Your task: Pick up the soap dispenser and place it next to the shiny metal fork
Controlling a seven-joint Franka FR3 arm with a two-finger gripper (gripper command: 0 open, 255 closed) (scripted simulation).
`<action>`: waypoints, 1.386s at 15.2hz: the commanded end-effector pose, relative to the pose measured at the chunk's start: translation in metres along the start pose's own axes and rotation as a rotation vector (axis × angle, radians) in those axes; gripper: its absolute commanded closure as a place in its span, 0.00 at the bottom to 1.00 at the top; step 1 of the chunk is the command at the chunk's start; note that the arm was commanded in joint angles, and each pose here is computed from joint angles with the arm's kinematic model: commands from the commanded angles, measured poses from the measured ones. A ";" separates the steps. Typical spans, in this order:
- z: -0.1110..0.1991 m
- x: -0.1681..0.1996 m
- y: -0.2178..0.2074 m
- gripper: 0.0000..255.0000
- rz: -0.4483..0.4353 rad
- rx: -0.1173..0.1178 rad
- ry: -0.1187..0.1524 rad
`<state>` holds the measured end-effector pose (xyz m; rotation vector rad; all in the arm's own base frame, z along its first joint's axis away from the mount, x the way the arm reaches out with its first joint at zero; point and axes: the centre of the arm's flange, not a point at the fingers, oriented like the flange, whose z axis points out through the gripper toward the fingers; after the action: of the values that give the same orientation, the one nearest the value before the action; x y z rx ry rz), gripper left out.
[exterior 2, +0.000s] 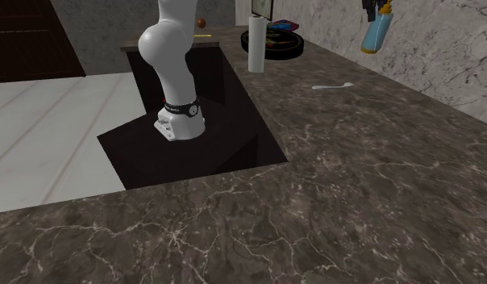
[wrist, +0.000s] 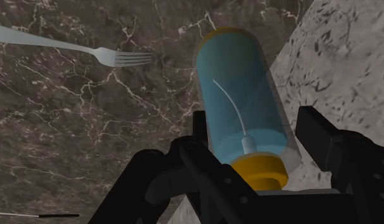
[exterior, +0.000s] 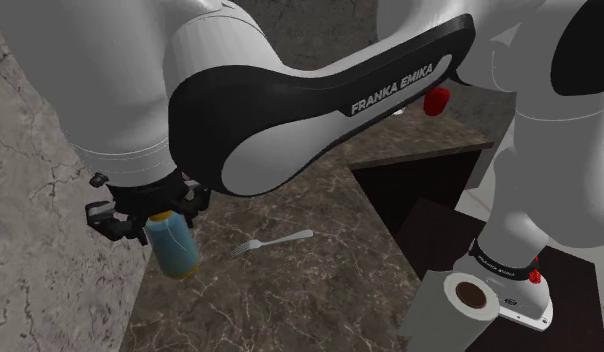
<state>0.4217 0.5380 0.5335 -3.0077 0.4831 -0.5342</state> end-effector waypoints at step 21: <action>0.091 -0.032 0.010 1.00 0.000 0.001 0.000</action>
<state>0.4222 0.5379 0.4365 -3.0074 0.4828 -0.5341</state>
